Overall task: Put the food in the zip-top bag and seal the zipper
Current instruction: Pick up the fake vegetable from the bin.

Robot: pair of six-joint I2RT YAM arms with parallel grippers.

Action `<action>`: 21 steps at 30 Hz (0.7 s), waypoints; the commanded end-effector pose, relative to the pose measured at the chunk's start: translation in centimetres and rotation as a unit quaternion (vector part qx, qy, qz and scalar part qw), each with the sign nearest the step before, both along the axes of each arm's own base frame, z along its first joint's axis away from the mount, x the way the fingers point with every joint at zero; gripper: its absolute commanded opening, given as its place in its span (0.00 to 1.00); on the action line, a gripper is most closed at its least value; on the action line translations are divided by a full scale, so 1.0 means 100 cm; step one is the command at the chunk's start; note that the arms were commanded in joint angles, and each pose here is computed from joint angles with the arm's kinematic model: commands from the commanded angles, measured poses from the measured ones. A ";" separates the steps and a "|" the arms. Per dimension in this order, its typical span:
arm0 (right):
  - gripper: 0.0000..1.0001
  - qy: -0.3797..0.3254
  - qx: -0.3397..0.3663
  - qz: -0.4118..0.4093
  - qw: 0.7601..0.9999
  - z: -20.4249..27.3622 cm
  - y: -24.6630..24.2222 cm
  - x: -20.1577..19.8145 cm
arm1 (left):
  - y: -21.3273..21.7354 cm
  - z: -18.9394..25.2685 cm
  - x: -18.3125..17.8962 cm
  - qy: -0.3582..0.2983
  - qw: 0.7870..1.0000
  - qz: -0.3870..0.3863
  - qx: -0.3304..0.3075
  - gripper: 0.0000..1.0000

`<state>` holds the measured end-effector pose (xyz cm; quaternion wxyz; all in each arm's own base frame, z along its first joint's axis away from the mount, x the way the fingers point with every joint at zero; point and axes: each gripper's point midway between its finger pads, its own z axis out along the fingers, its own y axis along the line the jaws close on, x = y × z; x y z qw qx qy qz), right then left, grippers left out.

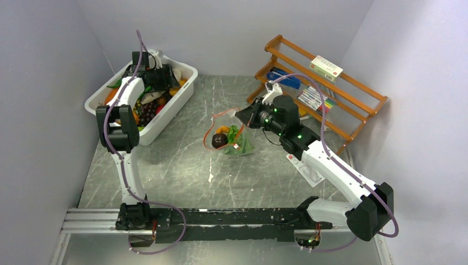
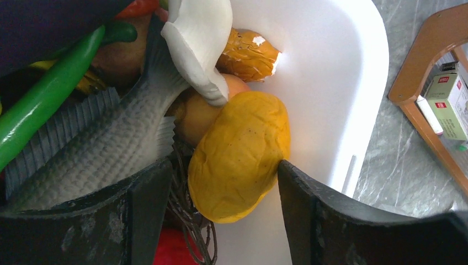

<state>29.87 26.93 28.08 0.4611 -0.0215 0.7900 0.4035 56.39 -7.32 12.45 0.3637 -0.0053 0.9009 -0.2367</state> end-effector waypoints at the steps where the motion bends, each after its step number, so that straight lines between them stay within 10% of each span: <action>1: 0.00 -0.028 0.027 0.001 0.999 0.025 0.002 -0.001 | -0.005 -0.011 0.001 0.010 1.000 -0.016 0.006 0.69; 21: 0.00 -0.033 0.032 0.004 0.999 0.029 0.003 -0.001 | 0.005 0.034 -0.009 -0.024 0.999 0.017 0.037 0.28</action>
